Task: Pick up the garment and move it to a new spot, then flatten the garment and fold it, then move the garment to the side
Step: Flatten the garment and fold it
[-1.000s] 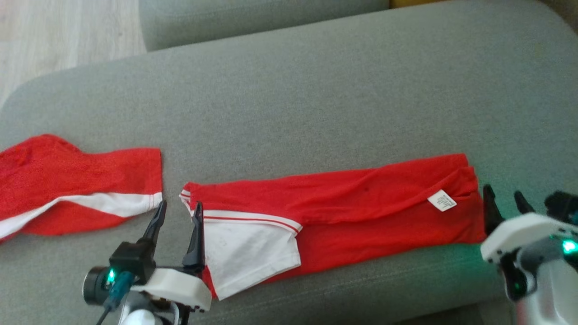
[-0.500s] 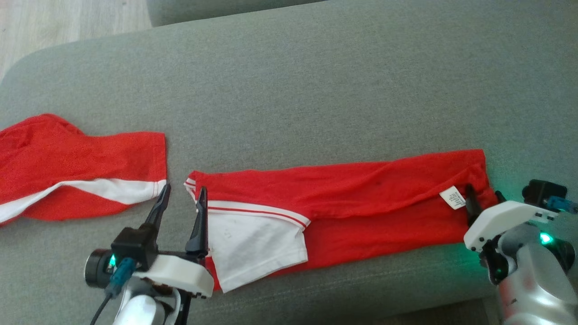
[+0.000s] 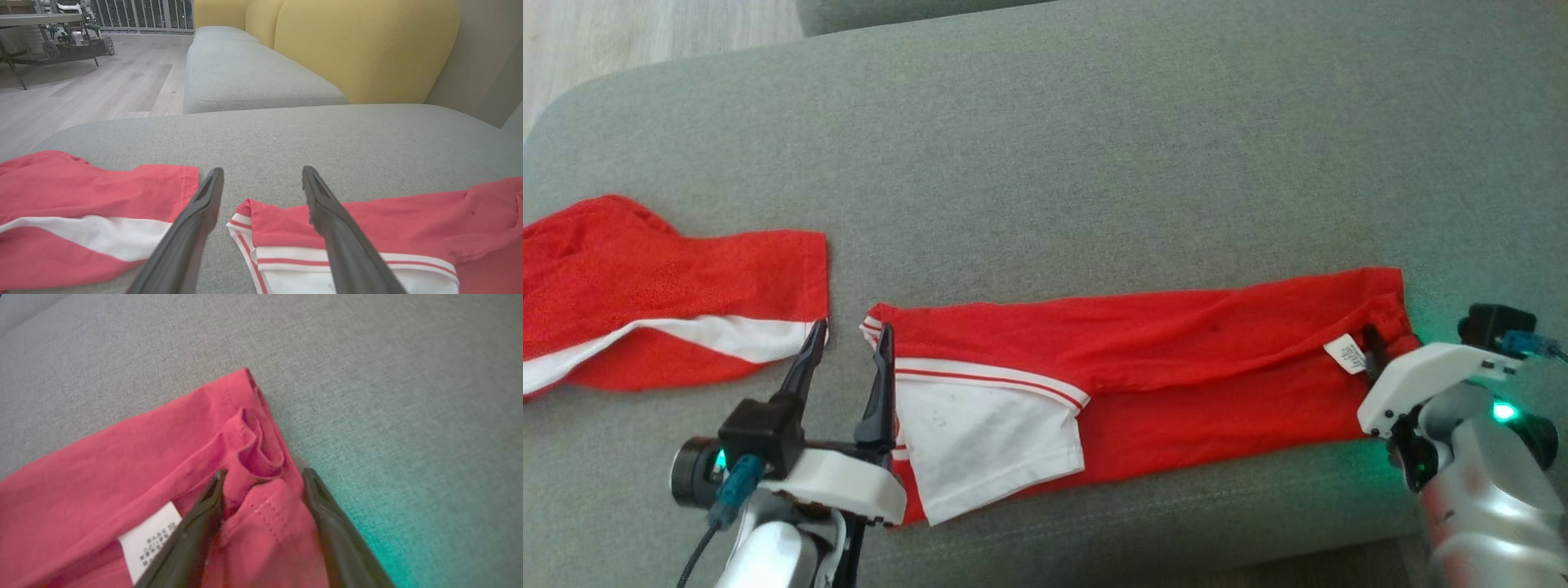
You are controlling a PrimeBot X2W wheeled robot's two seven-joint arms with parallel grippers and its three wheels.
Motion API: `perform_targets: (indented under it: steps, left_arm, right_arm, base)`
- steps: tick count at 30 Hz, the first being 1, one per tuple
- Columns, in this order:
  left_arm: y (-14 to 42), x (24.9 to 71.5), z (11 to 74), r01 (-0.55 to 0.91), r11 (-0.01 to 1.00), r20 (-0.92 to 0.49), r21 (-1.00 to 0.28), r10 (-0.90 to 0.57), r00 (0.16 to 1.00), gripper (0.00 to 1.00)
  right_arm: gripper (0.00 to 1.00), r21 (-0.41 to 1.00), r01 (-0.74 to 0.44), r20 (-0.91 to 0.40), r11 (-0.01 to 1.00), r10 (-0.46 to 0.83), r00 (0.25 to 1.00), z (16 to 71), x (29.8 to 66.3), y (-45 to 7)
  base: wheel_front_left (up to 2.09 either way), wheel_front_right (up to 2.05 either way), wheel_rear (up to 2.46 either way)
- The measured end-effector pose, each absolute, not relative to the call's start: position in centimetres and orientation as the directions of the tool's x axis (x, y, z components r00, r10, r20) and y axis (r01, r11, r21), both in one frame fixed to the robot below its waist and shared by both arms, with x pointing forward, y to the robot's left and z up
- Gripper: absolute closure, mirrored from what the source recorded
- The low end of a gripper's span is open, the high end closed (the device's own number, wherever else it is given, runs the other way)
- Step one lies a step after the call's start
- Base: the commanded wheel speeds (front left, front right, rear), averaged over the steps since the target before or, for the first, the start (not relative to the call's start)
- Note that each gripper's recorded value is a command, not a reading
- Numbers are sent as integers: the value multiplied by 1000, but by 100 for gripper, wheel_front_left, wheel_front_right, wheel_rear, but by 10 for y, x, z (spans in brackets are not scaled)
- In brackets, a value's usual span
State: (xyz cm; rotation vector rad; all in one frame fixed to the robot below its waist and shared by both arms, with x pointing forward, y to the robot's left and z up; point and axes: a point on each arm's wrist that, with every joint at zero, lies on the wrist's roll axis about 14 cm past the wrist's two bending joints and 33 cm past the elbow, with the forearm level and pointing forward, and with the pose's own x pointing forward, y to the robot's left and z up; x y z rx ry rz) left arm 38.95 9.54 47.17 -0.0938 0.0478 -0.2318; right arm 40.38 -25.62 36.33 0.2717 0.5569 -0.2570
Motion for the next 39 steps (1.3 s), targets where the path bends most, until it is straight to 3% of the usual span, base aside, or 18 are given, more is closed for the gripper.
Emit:
perform_targets:
  steps: [14, 31, 39]
  left_arm:
    - [98, 393, 481, 225, 971, -7, -84, -227, 974, 0]
    - [101, 385, 494, 209, 974, 25, -92, -208, 978, 0]
    - [102, 381, 504, 198, 975, 53, -98, -194, 980, 0]
  right_arm:
    - [100, 156, 305, -544, 940, -176, 820, 373, 407, -260]
    - [100, -44, 337, -449, 940, -320, 834, 432, 432, -328]
    - [100, -32, 278, -489, 960, -258, 833, 428, 432, -297]
  base:
    - [0, 0, 0]
    - [0, 0, 0]
    - [0, 0, 0]
